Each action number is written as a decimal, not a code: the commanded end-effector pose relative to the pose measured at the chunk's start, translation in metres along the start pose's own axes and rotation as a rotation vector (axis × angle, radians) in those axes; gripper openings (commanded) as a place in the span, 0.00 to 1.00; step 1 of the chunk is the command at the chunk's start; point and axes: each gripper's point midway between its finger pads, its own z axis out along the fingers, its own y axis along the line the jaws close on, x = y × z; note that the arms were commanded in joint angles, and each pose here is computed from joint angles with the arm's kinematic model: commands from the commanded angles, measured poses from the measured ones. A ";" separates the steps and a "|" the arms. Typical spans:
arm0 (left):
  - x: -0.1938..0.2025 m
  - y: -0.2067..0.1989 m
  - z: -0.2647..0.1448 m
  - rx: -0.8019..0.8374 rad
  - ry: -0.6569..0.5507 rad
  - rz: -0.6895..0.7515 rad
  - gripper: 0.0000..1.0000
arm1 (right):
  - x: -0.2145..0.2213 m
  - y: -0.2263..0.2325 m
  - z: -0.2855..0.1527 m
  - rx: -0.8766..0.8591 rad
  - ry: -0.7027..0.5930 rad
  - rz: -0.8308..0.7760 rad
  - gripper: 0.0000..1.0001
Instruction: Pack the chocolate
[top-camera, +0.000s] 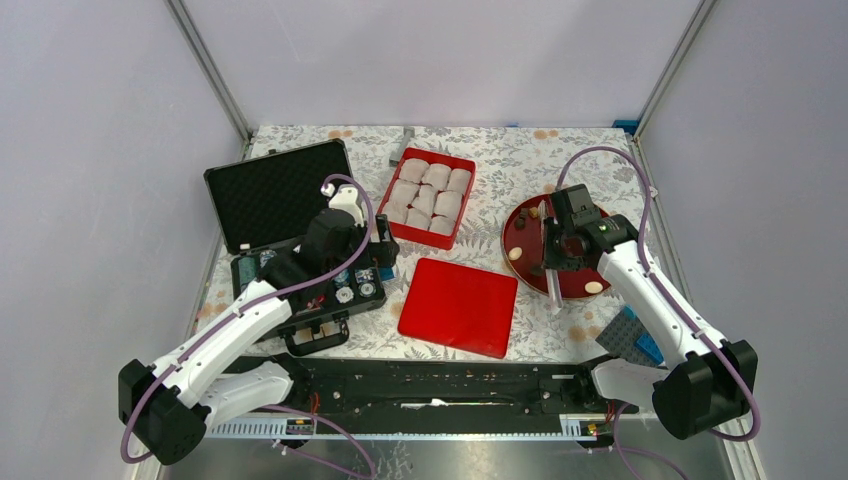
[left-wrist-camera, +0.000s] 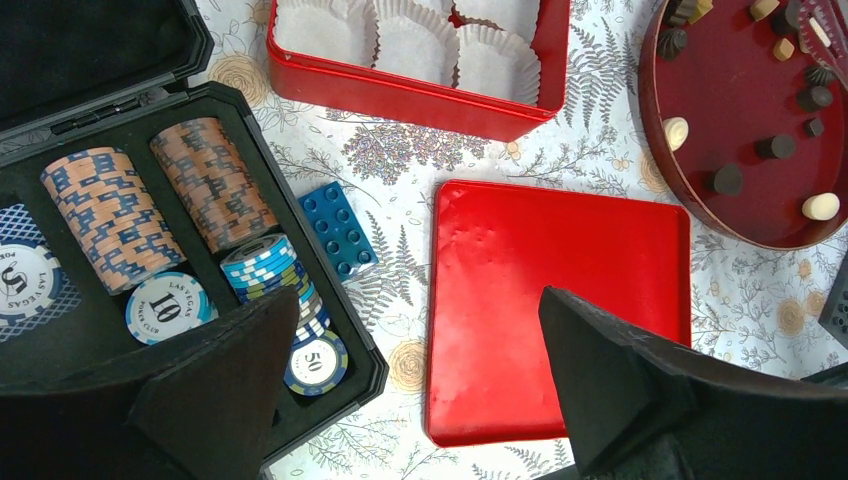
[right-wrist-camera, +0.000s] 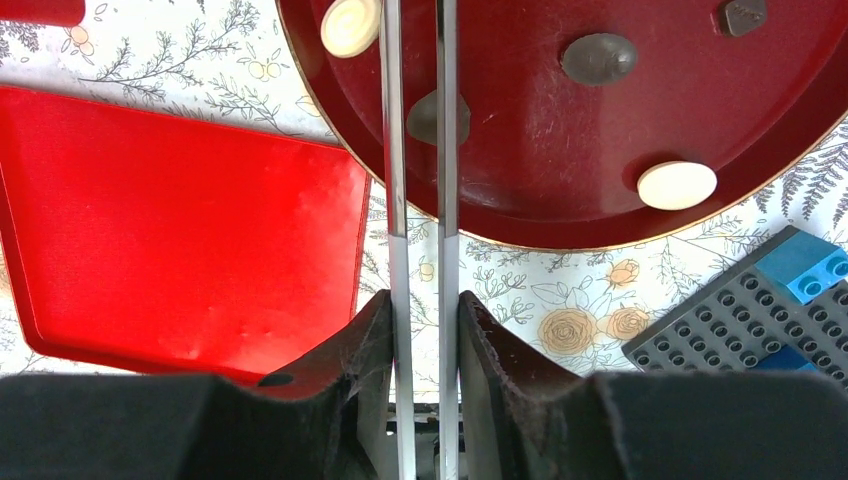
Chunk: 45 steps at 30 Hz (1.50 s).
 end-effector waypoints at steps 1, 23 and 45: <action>-0.016 -0.010 0.001 0.043 -0.054 -0.006 0.99 | 0.000 0.008 -0.005 -0.038 0.006 -0.003 0.35; -0.012 -0.012 0.007 0.047 -0.041 -0.011 0.99 | 0.007 0.019 -0.015 -0.114 0.052 -0.034 0.42; -0.013 -0.008 0.001 0.036 -0.056 -0.015 0.99 | -0.011 0.034 -0.015 -0.150 -0.015 -0.021 0.43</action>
